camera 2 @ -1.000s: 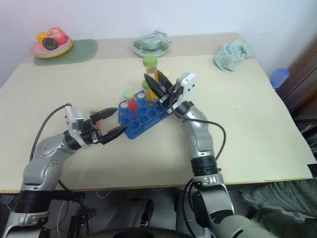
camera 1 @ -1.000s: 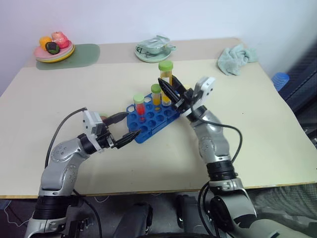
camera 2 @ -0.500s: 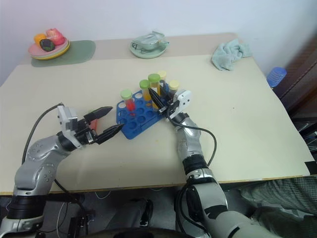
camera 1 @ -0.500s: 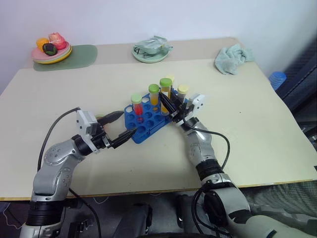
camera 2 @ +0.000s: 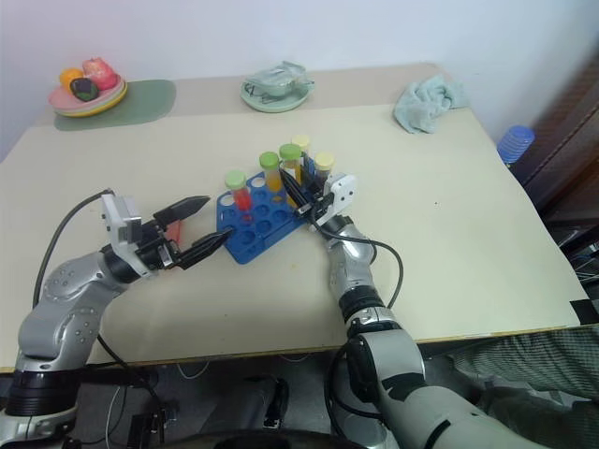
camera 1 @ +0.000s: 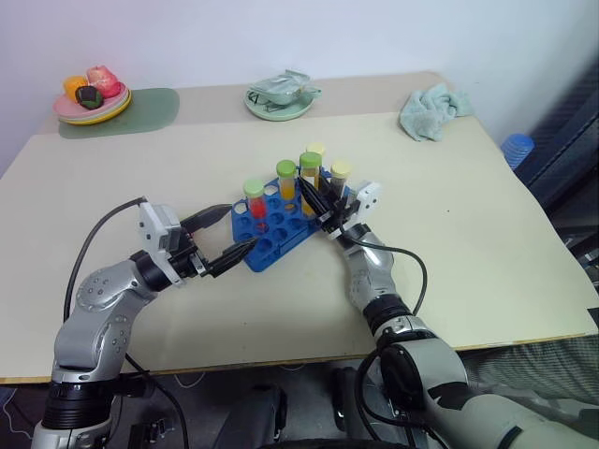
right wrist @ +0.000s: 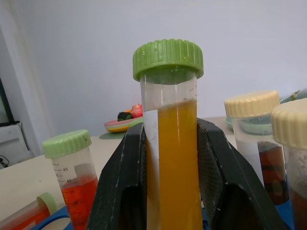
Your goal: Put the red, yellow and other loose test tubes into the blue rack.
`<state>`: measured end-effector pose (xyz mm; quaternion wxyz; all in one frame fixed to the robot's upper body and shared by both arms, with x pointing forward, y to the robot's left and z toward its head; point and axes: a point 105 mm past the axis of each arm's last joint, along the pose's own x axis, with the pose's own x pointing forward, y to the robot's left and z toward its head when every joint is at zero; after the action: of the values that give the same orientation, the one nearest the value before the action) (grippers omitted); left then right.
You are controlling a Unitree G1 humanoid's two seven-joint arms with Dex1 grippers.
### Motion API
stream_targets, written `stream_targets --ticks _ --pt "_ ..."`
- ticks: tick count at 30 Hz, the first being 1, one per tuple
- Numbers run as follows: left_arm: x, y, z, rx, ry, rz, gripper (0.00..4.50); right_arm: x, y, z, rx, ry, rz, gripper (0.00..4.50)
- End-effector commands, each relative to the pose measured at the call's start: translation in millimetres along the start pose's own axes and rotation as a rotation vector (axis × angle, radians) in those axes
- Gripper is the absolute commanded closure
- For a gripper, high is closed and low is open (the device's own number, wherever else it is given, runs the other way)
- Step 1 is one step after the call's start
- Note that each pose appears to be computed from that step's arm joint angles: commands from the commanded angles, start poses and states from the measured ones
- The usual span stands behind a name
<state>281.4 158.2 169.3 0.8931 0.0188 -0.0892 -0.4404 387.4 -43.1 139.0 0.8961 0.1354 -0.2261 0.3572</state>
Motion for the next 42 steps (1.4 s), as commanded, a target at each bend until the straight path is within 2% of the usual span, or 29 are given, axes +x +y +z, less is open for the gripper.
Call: stream_targets --ticks 1,42 --pt "-1.5 -1.4 12.0 0.034 -0.024 -0.003 0.28 -6.6 -0.1 -7.0 0.022 0.004 -0.02 3.65" --pt "6.4 0.8 13.8 0.029 -0.042 -0.014 0.28 -31.5 9.7 -15.2 -0.044 0.006 -0.004 3.65"
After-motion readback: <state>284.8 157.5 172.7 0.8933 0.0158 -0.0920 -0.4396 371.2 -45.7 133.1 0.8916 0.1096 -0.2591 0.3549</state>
